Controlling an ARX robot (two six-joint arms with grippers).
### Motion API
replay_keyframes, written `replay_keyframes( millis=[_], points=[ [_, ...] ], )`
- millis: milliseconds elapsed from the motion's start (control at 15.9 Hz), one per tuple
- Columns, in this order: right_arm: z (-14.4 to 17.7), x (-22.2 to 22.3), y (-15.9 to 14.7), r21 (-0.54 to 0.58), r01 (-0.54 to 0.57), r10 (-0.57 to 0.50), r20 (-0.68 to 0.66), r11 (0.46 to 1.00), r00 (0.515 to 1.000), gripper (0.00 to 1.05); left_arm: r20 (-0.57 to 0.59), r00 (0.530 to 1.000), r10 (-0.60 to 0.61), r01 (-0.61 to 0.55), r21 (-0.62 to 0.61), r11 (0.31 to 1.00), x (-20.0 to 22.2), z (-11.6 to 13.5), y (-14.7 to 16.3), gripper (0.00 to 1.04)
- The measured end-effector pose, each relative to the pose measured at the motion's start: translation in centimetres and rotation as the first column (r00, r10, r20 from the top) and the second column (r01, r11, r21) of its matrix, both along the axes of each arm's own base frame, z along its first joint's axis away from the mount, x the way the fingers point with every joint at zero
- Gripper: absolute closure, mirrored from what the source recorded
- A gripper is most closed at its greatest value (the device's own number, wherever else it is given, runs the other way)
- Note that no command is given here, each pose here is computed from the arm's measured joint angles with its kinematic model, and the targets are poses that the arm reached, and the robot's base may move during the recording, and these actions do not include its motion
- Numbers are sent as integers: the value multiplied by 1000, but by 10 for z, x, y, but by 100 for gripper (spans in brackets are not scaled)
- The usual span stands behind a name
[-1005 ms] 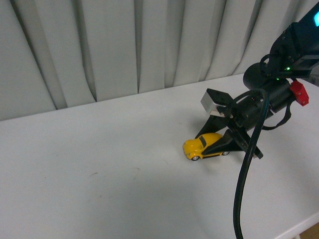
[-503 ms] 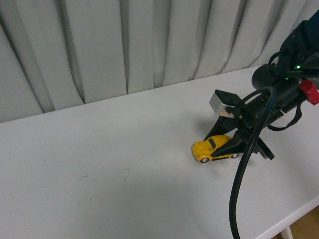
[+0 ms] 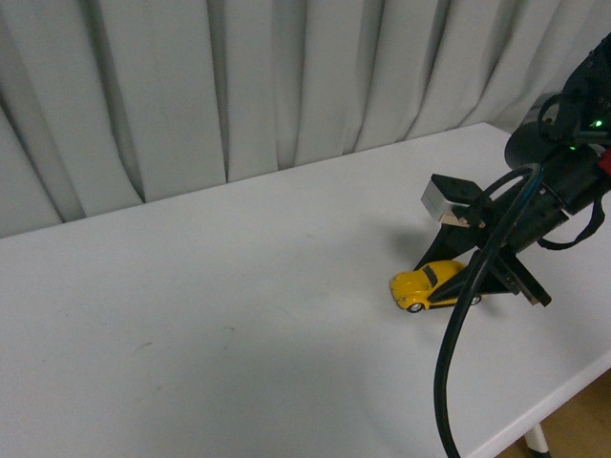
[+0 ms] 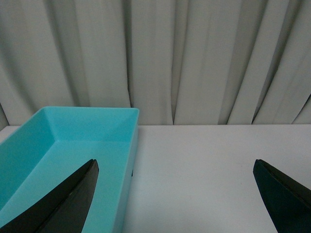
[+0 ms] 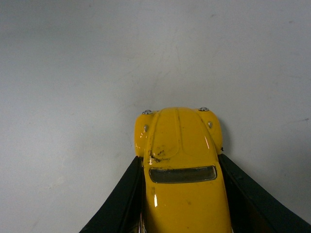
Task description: Wind up and store yellow beetle toy
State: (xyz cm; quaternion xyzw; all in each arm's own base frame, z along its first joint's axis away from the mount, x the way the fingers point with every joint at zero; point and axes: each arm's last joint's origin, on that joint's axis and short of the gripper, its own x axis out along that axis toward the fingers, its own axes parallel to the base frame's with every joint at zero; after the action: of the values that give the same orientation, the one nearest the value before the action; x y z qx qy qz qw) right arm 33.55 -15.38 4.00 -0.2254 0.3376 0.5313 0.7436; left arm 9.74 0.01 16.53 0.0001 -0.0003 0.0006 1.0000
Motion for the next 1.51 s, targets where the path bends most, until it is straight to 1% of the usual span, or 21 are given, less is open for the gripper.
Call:
replay_keyframes(
  millis=[63,440,503,565,691,817,942,1508],
  points=[
    [1,-4,-5,-16,13,-13,-9,1000,1000,64,0,1000,0,0,0,1000,0,0,0,7],
    [4,-3,-6,-20,11,-11,-28,1000,1000,64,0,1000,0,0,0,1000,0,0,0,7],
    [4,-4,-6,-42,9,-11,-56,999,998,53,0,1000,0,0,0,1000,0,0,0,7],
    [-1,-6,-4,-37,-2,-1,-83,999,997,43,0,1000,0,0,0,1000,0,0,0,7],
    [-2,-8,-1,-14,-5,3,-91,1000,996,22,0,1000,0,0,0,1000,0,0,0,7],
    [-2,-9,0,-11,-9,8,-89,1000,996,5,0,1000,0,0,0,1000,0,0,0,7],
    [-2,-9,0,-12,-12,11,-81,1000,997,7,0,1000,0,0,0,1000,0,0,0,7],
    [-1,-9,0,-26,-13,11,-70,1000,997,7,0,1000,0,0,0,1000,0,0,0,7]
  ],
)
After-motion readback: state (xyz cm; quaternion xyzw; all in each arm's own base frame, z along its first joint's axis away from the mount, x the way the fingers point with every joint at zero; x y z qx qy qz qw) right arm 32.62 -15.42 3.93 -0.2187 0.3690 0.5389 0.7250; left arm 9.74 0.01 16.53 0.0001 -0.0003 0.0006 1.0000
